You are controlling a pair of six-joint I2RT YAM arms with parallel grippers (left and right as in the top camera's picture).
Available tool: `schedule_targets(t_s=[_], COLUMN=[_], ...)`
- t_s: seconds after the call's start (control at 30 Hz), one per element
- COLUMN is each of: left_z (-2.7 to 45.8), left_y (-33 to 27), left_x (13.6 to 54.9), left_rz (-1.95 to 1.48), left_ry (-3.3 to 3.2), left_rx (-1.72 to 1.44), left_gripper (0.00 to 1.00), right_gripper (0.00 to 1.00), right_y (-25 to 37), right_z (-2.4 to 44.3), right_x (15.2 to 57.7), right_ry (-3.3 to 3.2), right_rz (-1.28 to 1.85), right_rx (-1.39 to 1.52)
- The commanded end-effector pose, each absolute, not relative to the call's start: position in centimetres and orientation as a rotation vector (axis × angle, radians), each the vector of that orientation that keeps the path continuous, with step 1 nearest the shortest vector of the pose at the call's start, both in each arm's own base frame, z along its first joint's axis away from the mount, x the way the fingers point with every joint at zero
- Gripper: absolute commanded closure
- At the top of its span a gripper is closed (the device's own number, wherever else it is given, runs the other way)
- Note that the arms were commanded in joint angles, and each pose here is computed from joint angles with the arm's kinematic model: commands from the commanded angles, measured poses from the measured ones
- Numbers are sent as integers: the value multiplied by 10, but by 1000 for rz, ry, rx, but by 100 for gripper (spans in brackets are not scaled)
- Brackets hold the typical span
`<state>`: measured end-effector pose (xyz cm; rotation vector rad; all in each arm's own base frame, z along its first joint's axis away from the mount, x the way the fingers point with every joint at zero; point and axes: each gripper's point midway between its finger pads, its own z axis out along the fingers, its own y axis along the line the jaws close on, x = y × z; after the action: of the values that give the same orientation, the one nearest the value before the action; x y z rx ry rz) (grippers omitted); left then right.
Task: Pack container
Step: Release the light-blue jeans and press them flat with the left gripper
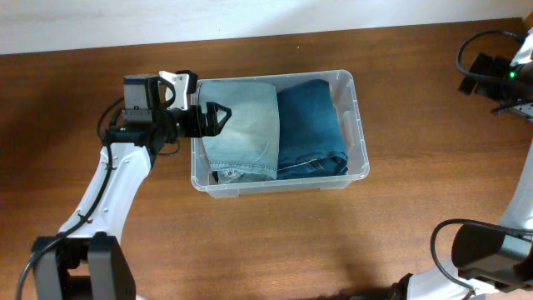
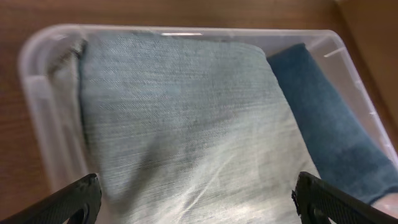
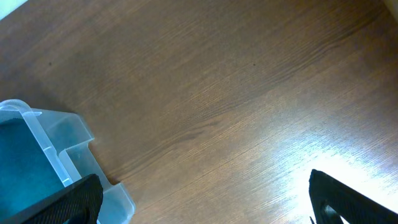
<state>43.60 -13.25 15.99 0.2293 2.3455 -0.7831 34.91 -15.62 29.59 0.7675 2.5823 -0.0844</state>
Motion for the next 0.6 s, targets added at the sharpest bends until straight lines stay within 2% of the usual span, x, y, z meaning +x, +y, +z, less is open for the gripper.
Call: schedule_targets(t_s=[0.0,0.17,0.2,0.23,0.3,0.33,0.4,0.5,0.57], left_z=[209,246,248,249,242,238,221,184,139], left_y=[-135,-150,-154,-158,-165,-166,-168,-173,-181], left_x=[441,443,444,443,445,447,453,459,461], left_rz=[-656,-565,-568,-572,-572,-564,-542,-554,-593], left_ry=[2211,2089,2077,2072,2075,2082,2117,2199,2301], left_rx=[352,458,467,477,503,501,494,492,479], left_gripper=[1,1,4,20,66,79,92,94,94], right_gripper=[1,2,2,2,1,2,1,2,2], right_y=[-156,-156,-156,-156,-156,-156,-156,-154,-153], right_z=[292,292,292,292,292,292,292,292,292], right_x=[350,350,350,350,350,350,350,351,351], right_ry=[2590,2590,2590,2590,2590,2590,2590,2591,2591], right_rz=[-78,-78,-78,-78,-78,-77,-77,-62,-57], right_rx=[774,774,774,774,774,774,774,770,768])
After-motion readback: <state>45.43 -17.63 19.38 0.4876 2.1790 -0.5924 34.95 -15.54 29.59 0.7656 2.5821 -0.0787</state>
